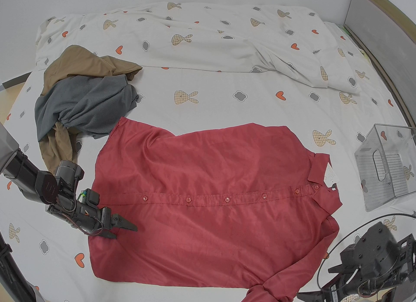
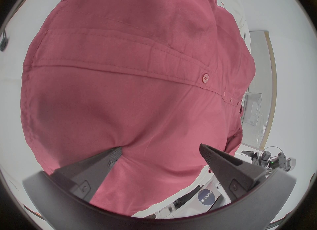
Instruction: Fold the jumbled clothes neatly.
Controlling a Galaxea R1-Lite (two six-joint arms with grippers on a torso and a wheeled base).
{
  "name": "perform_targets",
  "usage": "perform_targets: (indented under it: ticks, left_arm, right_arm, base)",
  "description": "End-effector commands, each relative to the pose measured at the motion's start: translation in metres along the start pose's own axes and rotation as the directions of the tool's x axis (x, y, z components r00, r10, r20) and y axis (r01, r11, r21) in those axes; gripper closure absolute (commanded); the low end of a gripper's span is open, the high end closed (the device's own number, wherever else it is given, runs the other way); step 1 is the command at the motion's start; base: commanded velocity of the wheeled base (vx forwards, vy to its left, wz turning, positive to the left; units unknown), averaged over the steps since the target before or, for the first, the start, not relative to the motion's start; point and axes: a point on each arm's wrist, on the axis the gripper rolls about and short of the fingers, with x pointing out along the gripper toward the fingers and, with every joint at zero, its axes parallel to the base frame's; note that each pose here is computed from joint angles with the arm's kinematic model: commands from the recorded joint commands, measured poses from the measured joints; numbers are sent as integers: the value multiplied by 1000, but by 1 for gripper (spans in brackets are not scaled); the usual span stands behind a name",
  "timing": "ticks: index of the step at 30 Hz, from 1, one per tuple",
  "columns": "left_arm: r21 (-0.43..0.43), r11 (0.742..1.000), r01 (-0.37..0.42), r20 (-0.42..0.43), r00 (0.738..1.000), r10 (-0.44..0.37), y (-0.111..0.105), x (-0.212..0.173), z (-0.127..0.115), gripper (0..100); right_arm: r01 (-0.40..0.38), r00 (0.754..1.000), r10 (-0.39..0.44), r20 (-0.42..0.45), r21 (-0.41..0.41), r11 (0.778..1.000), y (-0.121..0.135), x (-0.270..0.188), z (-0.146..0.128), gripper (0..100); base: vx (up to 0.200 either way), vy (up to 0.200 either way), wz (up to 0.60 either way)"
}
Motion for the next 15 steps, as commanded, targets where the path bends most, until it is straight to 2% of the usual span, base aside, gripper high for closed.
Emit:
perform_targets:
  ticks: [1,2,3,4,5,7,8,11,15]
  left_arm:
    - [2,1000,0,-3,1000,0,0,1,-1,0]
    - [2,1000,0,-3,1000,0,0,1,-1,0]
    - [8,1000,2,-3,1000,-2,-3,0,-1,0]
    - [8,1000,2,-3,1000,-2,-3,0,-1,0]
    - [12,1000,3,-5,1000,-3,-4,0,-2,0]
    - [13,1000,4,-6,1000,-3,-4,1,-2,0]
    - [15,1000,4,-6,1000,-4,-5,0,-2,0]
    - [15,1000,4,-6,1000,-4,-5,0,-3,0]
    - [16,1000,4,-4,1000,-4,-5,0,-3,0]
  right_arm:
    - [19,997,-37,-61,-270,963,40,18,5,0]
    - [19,997,-37,-61,-270,963,40,18,5,0]
    - [-4,998,-21,-67,-360,933,59,24,11,0]
    - [-4,998,-21,-67,-360,933,59,24,11,0]
    - [-11,995,-31,-90,-427,904,71,33,10,0]
    - [-9,994,-40,-99,-445,895,73,36,8,0]
    - [-2,992,-58,-112,-472,882,77,40,4,0]
    - [63,984,-141,-108,-531,845,83,54,-7,0]
    - [124,970,-220,-106,-562,818,84,68,-13,0]
  base:
    - [0,0,0]
    - [0,0,0]
    - [0,0,0]
    - [0,0,0]
    - [0,0,0]
    - [0,0,0]
    - [0,0,0]
    - [0,0,0]
    - [0,0,0]
